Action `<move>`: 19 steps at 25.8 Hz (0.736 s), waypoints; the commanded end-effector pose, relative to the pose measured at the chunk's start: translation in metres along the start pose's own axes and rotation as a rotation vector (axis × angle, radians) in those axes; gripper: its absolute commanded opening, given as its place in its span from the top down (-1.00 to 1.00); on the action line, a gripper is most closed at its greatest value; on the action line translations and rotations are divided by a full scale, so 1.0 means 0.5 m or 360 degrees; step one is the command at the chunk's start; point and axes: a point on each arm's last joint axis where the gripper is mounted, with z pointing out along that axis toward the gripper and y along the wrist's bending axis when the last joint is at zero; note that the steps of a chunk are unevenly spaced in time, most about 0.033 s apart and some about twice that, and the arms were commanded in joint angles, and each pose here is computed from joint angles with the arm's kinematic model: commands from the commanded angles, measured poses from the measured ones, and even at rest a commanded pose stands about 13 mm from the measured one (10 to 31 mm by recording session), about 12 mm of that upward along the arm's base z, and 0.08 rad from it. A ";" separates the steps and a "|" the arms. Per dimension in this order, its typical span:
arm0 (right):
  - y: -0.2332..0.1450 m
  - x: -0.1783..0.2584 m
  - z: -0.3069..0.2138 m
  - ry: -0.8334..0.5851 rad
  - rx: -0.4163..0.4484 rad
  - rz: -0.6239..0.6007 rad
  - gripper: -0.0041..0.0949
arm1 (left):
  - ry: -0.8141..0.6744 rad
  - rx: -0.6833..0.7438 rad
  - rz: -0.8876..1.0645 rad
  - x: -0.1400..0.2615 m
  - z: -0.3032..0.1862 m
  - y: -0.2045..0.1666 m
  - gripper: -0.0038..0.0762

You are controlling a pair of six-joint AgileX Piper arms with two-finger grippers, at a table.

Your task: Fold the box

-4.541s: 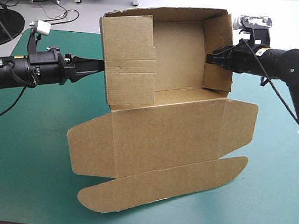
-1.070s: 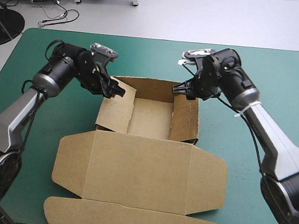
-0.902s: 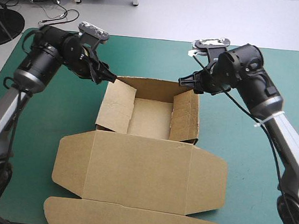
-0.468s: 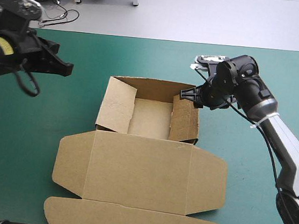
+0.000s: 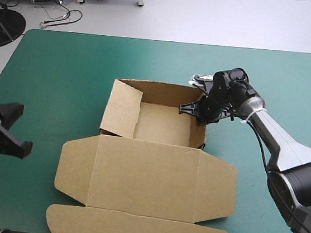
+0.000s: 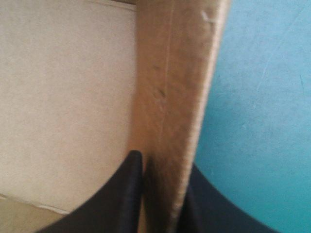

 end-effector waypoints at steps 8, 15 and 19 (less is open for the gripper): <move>-0.102 -0.013 -0.115 -0.0234 0.0207 0.0032 0.93 | 0.0171 -0.0088 -0.0086 0.194 0.010 -0.010 0.93; -0.384 0.048 -0.240 -0.0248 0.0539 0.0387 0.93 | 0.0239 -0.0146 -0.0142 0.242 0.008 -0.008 0.93; -0.546 0.117 -0.272 -0.0165 0.0664 0.0553 0.84 | 0.0236 -0.0146 -0.0142 0.242 0.008 -0.008 0.93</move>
